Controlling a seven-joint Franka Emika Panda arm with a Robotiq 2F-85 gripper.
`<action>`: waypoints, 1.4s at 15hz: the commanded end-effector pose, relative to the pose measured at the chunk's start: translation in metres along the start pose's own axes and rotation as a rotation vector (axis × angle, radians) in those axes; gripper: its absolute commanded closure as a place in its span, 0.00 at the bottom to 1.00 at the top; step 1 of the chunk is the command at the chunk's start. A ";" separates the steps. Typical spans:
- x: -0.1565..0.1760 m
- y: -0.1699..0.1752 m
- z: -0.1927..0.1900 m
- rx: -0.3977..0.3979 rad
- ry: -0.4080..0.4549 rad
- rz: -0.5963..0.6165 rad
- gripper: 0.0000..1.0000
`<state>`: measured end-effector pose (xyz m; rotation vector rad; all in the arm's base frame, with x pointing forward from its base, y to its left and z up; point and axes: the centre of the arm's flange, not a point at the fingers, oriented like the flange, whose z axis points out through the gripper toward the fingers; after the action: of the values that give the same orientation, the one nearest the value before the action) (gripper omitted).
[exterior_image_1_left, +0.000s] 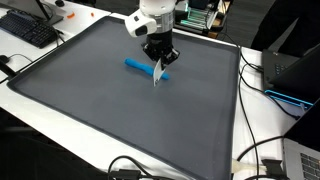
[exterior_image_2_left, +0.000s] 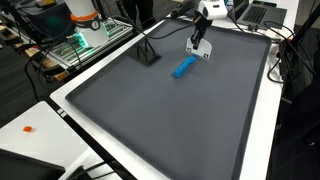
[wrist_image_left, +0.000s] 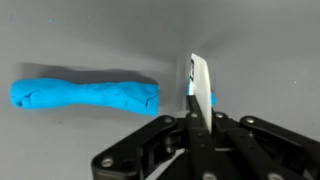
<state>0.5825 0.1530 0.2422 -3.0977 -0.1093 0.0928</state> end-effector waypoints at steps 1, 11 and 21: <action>-0.008 0.013 -0.020 0.002 0.020 0.001 0.99; -0.006 0.055 -0.023 -0.017 0.024 0.049 0.99; -0.013 0.065 0.000 -0.019 -0.020 0.043 0.99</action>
<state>0.5836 0.0922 0.2536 -3.1189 -0.0165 0.0777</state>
